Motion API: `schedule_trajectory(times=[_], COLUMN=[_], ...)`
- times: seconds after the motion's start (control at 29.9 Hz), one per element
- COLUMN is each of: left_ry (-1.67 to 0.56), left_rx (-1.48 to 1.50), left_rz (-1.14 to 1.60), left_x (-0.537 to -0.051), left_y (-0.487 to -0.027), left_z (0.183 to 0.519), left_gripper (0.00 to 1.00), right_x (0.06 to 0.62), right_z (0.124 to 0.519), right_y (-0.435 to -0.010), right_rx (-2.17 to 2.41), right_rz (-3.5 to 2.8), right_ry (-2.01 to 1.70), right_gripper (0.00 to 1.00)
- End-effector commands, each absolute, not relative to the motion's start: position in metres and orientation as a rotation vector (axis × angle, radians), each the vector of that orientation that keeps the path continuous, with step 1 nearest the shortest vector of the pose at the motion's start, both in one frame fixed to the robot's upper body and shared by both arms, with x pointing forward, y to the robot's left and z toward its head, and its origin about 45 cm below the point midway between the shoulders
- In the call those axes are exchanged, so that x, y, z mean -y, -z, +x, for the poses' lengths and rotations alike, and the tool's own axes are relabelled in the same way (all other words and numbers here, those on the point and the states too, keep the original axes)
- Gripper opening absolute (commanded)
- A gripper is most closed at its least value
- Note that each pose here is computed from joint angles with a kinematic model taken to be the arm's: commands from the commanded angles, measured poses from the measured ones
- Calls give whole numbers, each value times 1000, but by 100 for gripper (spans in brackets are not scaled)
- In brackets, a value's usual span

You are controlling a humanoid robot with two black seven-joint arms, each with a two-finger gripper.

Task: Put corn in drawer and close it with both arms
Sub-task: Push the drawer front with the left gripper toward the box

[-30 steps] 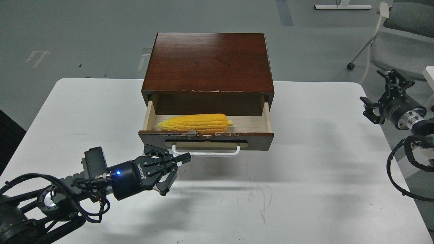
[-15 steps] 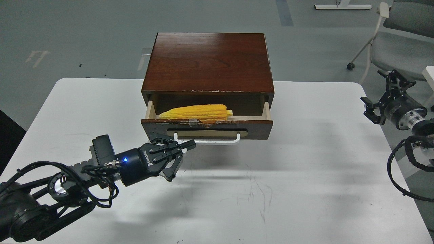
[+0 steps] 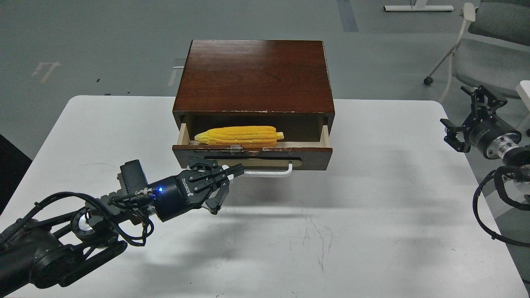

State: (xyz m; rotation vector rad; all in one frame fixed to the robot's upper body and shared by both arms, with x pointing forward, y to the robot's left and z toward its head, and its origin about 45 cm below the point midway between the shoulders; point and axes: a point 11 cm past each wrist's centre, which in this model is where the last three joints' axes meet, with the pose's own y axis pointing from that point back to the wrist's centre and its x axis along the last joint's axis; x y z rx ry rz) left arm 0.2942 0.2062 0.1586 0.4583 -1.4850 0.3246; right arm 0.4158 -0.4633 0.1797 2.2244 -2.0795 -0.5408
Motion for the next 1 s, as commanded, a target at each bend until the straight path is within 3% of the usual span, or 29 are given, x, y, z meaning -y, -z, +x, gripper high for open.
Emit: schedule_trajectory(times=[0.0,0.97], left_ry=[-320,-265], left_rx=[1489,1458], left_rz=[457,482], left_x=[-207,-221], left_y=[-160,-150], left_z=[294,274], left_gripper=[0,0], right_x=[471,467], right_z=[414,415], right_y=[-179,-177], right_rx=[2098,2092], right_rz=[2198,2206], right_ry=[528,535], right_gripper=[96,96])
